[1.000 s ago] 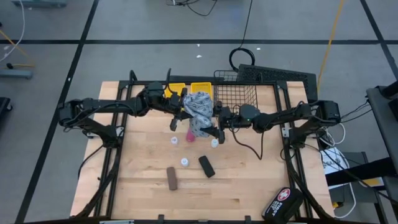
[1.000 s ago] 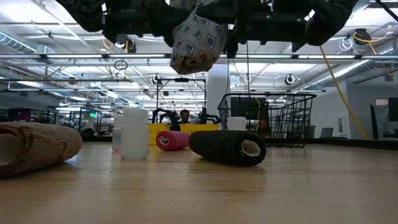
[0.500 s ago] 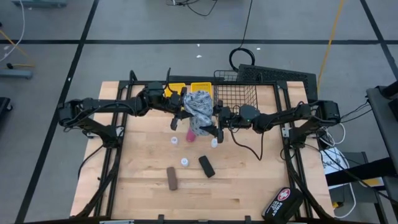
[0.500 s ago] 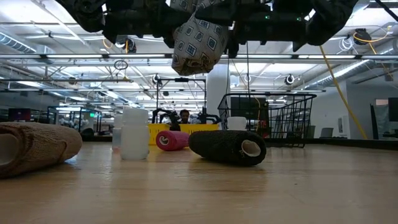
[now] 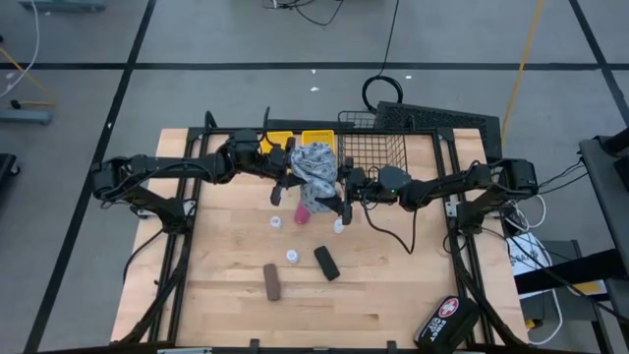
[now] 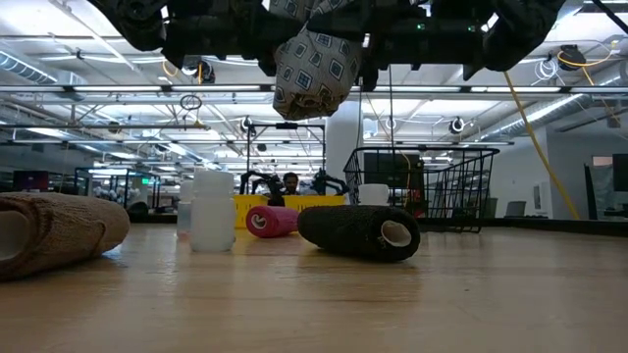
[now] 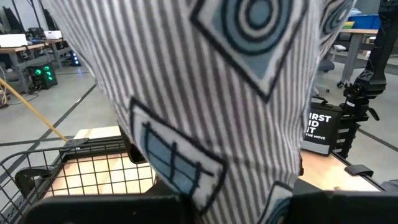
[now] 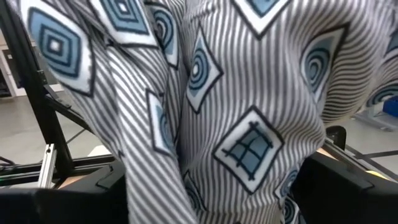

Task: Pick & Place Medicine items
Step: Put the gray patient gown into the black wire basket

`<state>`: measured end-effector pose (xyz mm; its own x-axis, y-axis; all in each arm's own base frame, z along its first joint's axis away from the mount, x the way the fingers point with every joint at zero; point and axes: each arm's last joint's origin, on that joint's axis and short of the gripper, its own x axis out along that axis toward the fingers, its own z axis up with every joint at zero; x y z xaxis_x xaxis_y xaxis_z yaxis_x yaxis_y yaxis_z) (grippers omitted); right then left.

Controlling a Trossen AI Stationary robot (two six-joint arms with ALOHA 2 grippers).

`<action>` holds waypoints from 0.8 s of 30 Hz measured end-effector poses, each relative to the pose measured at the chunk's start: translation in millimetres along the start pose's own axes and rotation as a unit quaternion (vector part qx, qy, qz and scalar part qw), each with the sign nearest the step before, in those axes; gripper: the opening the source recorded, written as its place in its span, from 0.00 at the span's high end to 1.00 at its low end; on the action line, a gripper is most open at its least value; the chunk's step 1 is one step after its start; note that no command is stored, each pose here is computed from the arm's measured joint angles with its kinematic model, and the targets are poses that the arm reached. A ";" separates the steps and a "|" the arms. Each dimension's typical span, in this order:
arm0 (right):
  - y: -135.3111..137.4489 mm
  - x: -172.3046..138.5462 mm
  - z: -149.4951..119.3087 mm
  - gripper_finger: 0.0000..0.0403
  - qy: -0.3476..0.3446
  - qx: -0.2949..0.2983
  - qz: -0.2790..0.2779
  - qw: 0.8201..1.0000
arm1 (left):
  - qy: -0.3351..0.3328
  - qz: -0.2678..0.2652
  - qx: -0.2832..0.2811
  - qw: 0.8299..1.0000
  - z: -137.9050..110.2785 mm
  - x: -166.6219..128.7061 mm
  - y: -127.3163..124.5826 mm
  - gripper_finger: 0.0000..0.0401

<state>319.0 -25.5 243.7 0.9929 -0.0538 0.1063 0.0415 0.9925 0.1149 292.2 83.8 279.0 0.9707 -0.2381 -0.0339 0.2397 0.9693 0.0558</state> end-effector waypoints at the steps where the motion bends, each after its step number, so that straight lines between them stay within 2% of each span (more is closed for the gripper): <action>1: 0.0 0.0 -0.1 0.22 0.000 0.000 0.000 1.000 | 0.000 -0.001 0.000 1.000 0.0 0.2 -0.4 0.83; 13: -0.1 0.0 -0.2 0.24 0.001 0.012 0.000 1.000 | 0.000 -0.003 -0.001 1.000 0.1 1.0 -1.7 0.83; 18: -0.1 0.0 -0.4 0.36 0.003 0.016 0.001 1.000 | 0.000 -0.011 0.000 1.000 0.4 3.4 -6.1 0.83; 24: -0.2 -0.1 -1.1 0.58 0.007 0.007 0.000 1.000 | 0.001 -0.015 -0.001 1.000 0.3 4.5 -8.0 0.83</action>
<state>319.0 -25.5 242.6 0.9943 -0.0522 0.0928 0.0399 0.9907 0.1297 294.6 74.9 278.7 0.9632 -0.2663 -0.0366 0.2680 0.9619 0.0535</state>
